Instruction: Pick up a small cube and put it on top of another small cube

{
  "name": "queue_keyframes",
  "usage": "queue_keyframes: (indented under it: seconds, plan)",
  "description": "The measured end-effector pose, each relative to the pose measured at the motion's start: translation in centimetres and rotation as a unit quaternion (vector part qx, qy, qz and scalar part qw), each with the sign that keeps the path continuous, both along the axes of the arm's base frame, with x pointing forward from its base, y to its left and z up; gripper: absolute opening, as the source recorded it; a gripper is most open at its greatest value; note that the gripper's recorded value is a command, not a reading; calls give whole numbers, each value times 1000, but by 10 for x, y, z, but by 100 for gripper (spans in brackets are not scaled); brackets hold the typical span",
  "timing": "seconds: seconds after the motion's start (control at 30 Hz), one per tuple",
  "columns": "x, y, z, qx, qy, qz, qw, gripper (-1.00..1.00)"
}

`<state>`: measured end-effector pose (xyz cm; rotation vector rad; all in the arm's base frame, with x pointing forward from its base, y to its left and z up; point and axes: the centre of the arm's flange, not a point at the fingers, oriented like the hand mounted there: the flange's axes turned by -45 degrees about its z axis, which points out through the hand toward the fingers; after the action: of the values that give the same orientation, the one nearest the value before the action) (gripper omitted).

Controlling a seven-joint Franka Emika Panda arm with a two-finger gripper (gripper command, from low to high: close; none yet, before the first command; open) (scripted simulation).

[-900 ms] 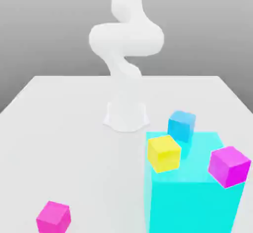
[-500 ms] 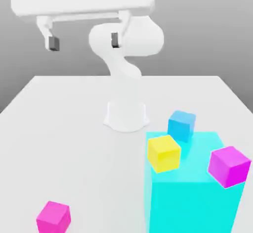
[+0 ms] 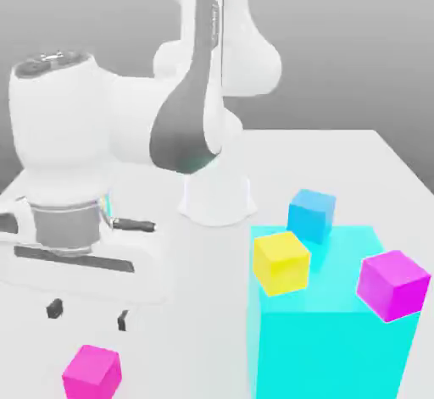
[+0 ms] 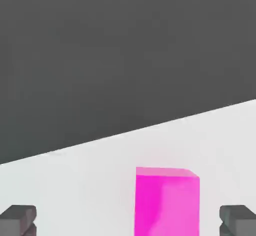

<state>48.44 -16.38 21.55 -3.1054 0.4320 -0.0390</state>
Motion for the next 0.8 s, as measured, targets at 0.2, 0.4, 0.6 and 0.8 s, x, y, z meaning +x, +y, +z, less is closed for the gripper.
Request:
queue_keyframes:
  seconds: [0.2,0.4,0.6,0.8]
  plan:
    - [-5,-5,-79,-1,13,-4,1000,-100]
    - [-5,-5,-83,-1,13,-4,1000,-100]
    - [-4,-6,-23,-1,13,-13,1000,-100]
    - [36,30,85,-16,-31,46,998,-100]
